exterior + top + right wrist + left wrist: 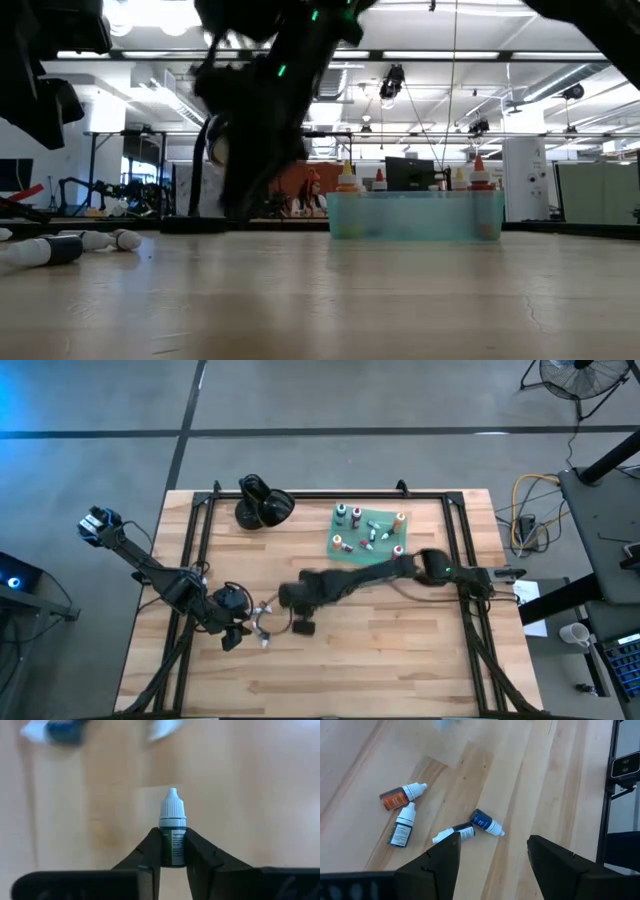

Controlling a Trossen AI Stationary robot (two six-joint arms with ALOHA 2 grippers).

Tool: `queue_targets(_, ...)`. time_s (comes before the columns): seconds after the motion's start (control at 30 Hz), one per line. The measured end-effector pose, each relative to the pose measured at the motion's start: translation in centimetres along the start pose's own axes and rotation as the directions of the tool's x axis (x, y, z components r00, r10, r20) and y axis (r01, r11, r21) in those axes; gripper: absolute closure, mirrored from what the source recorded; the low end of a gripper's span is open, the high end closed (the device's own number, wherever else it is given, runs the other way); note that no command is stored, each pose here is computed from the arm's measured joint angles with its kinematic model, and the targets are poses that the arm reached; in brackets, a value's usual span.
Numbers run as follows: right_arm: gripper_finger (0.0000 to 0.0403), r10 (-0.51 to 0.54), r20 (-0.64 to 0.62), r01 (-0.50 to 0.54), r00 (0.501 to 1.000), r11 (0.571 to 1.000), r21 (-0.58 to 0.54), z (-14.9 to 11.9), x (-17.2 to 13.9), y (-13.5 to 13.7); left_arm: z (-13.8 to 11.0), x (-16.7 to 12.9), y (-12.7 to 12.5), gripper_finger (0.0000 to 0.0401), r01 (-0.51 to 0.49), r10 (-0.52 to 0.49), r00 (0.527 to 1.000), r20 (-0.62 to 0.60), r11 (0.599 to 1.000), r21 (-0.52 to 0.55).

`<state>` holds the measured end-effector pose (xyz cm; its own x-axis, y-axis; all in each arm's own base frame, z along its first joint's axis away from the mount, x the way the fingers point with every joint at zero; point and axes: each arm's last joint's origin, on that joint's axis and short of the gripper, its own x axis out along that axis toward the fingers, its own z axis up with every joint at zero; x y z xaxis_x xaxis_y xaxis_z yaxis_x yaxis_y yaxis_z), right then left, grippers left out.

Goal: Pick & Place food coloring
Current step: Put the green food coloring bottle into the green bin, then put the dark blue food coloring bottle into the green bin

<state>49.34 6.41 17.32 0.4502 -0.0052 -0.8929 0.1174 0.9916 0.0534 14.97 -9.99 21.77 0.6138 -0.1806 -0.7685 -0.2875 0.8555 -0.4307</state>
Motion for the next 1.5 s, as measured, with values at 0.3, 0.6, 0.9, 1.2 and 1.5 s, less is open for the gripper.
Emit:
queue_targets(0.3, 0.0335, -0.378, -0.049, 0.381, 0.925, 0.920, 0.090, 0.1, -13.7, -7.7, 0.1, 0.0, 0.2, 0.0199, -0.038, 0.037, 0.998, 0.046, 0.999, 0.017)
queue_targets(0.6, 0.0300, -0.271, -0.194, 0.333, 0.943, 0.791, 0.513, -3.1, -22.7, -16.9, 0.1, 0.0, 0.2, 0.0199, -0.047, 0.046, 0.998, 0.048, 0.999, 0.025)
queue_targets(0.9, 0.0253, -0.245, -0.019, 0.213, 0.969, 0.798, 0.564, -3.6, -28.9, -17.3, 0.1, 0.0, 0.2, 0.0199, -0.049, 0.048, 0.998, 0.048, 0.998, 0.035)
queue_targets(1.2, 0.0251, -0.298, 0.311, 0.077, 0.902, 0.823, 0.563, -3.5, -36.9, -16.3, 0.2, 0.0, 0.1, 0.0199, -0.035, 0.035, 0.998, 0.056, 0.999, -0.001)
queue_targets(1.5, 0.0265, -0.292, 0.293, 0.098, 0.910, 0.841, 0.531, -3.8, -36.5, -16.1, -0.2, -0.3, 1.9, 0.0199, -0.203, 0.181, 0.975, -0.127, 0.961, -0.186)
